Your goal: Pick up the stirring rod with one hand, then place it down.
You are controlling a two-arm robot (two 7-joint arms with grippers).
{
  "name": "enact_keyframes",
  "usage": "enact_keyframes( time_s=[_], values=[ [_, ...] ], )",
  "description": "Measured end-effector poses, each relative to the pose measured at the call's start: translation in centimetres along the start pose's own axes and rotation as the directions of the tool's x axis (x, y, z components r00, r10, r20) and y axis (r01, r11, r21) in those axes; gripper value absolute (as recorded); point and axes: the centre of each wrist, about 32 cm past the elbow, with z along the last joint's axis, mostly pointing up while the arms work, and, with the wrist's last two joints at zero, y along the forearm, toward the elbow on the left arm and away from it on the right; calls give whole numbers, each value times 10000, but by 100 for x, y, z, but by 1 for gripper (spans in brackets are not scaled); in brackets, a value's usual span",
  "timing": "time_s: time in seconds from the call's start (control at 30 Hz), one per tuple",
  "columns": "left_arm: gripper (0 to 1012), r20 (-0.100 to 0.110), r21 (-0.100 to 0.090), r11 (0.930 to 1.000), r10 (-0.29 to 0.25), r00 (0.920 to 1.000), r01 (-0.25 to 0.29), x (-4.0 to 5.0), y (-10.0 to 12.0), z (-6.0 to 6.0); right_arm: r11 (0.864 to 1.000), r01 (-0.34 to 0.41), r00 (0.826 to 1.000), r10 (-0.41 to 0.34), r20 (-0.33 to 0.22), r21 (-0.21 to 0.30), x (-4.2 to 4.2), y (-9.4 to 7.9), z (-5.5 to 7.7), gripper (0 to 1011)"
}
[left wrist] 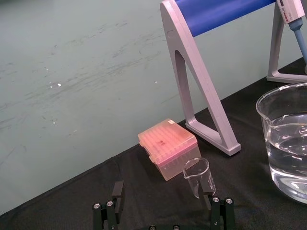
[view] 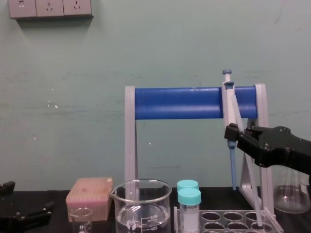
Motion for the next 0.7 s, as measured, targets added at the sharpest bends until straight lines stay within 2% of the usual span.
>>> enact_keyframes(
  time_s=[0.7],
  values=[
    [1000,0,0,10000,0,10000,0,0,0,0,9968,-290,9996,292,11,-749,62,-17,-202,71]
  ],
)
